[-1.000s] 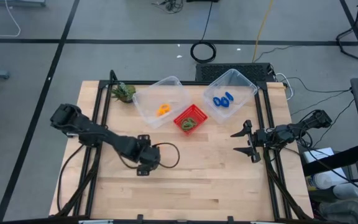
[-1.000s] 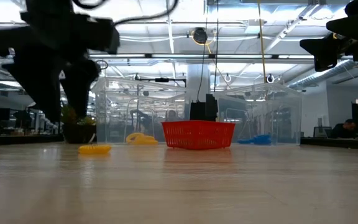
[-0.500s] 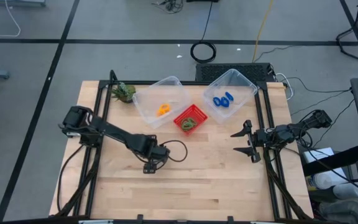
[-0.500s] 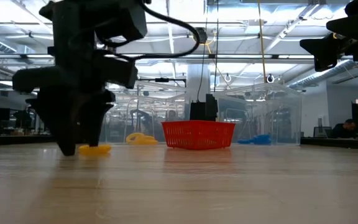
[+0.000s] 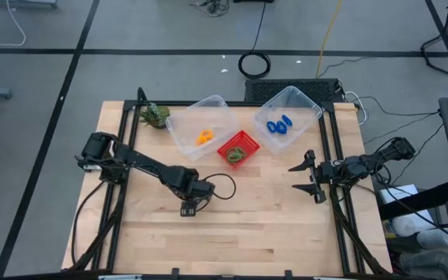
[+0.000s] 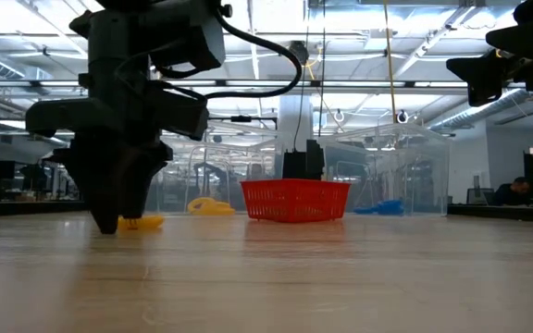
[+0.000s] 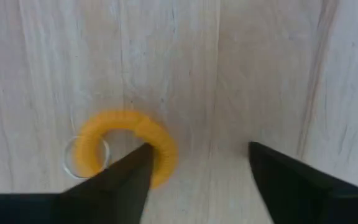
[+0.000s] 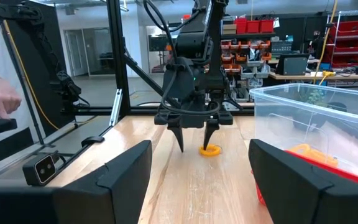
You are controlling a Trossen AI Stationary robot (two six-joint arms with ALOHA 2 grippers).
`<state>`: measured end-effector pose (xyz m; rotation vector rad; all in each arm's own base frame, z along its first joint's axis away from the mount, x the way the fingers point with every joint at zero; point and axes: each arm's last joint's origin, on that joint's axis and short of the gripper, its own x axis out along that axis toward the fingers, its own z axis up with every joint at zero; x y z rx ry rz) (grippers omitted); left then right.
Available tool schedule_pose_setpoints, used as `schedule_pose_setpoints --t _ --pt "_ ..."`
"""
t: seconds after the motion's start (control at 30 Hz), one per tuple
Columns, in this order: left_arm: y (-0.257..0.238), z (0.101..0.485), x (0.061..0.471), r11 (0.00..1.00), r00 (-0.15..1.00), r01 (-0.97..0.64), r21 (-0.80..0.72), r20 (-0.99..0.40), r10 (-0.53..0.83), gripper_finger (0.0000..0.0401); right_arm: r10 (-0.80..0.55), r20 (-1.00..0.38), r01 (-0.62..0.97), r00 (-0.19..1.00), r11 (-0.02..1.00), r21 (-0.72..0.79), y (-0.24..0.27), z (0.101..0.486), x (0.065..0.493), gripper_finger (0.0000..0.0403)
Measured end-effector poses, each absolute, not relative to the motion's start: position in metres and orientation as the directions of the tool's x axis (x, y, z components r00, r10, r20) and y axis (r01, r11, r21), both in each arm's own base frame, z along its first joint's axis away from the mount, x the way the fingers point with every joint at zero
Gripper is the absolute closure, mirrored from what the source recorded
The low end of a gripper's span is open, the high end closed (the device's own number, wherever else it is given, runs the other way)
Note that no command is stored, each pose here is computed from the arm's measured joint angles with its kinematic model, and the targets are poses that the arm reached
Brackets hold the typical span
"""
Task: Sort spring keychains
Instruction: Put the yellow spring keychain into the left transparent bin
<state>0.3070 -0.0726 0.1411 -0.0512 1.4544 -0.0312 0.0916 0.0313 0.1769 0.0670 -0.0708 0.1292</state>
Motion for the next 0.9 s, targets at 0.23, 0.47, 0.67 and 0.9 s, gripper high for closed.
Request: schedule_pose_setpoints --t 0.23,0.47,0.67,0.9 --pt "-0.073 0.141 0.307 0.998 0.114 -0.037 -0.06 -0.992 -0.055 0.0276 0.126 0.074 -0.131 0.989 0.989 0.062 0.031 0.177 0.092 0.0147" --pt "-0.073 0.141 0.307 0.991 0.116 -0.114 -0.07 -0.992 -0.057 0.0385 0.127 0.074 -0.131 0.989 0.989 0.062 0.031 0.177 0.092 0.0147" --pt "-0.072 0.163 0.303 0.986 0.172 -0.145 -0.085 -0.983 -0.059 0.0395 0.126 0.074 -0.131 0.989 0.989 0.062 0.031 0.177 0.092 0.0147" --pt "-0.072 0.198 0.29 0.986 0.233 -0.119 -0.113 -0.969 -0.083 0.0396 0.127 0.074 -0.131 0.989 0.989 0.062 0.031 0.177 0.092 0.0147"
